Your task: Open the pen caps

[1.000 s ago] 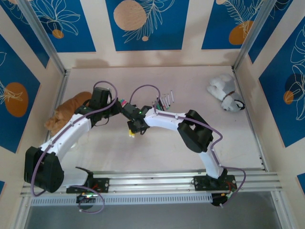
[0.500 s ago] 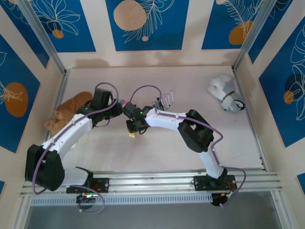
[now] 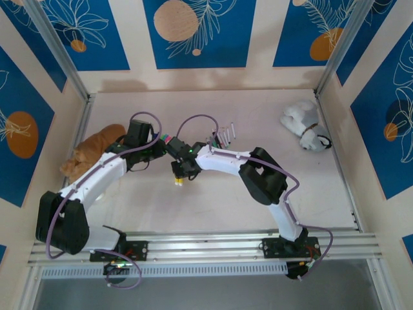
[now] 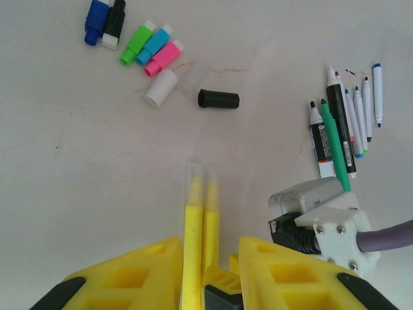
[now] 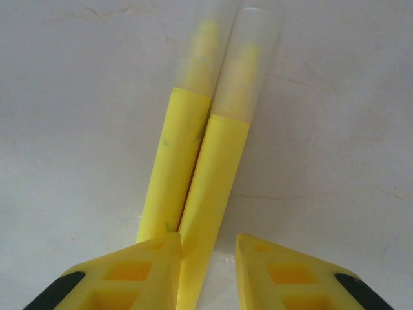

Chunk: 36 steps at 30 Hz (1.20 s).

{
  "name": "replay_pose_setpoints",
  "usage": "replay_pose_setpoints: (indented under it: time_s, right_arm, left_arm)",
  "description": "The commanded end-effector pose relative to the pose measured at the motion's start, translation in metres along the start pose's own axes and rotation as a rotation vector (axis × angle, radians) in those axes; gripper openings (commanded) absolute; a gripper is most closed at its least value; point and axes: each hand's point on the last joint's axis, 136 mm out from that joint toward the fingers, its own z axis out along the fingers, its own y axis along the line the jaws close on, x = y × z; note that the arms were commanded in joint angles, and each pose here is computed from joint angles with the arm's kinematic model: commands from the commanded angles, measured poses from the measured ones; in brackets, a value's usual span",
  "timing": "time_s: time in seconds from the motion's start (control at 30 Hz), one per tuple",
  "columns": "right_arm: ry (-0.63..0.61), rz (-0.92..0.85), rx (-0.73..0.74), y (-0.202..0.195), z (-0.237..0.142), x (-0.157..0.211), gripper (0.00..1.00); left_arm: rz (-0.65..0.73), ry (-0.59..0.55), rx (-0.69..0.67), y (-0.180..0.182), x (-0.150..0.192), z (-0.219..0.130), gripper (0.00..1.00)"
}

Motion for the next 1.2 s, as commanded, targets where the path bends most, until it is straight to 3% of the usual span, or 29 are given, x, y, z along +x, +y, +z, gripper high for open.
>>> replay_pose_setpoints:
  time_s: [0.0, 0.33, 0.5, 0.8, 1.03, 1.1, 1.17]
  right_arm:
    - [0.059, 0.003, 0.025, -0.008, 0.003, 0.009, 0.29]
    - [0.143, -0.021, 0.093, -0.023, 0.019, 0.043, 0.29]
    - [0.147, -0.005, 0.076, -0.020, 0.024, 0.040, 0.29]
    - [0.195, -0.023, 0.111, -0.025, 0.036, 0.047, 0.27]
    - [0.236, -0.030, 0.168, -0.053, 0.030, 0.075, 0.15]
    - [0.244, -0.004, 0.169, -0.068, 0.028, 0.082, 0.04]
    - [0.242, 0.019, 0.174, -0.082, 0.024, 0.087, 0.00]
  left_arm:
    - [0.012, 0.020, 0.014, 0.000, 0.003, 0.006, 0.28]
    - [-0.073, -0.058, -0.014, 0.019, -0.011, -0.010, 0.32]
    - [-0.150, -0.072, 0.039, 0.022, -0.014, -0.009, 0.33]
    - [-0.149, -0.044, 0.060, 0.022, -0.008, -0.004, 0.33]
    - [-0.139, -0.004, 0.096, 0.017, -0.003, 0.009, 0.36]
    - [-0.133, -0.007, 0.092, 0.017, -0.001, 0.011, 0.39]
    - [-0.133, -0.004, 0.093, 0.017, 0.000, 0.013, 0.40]
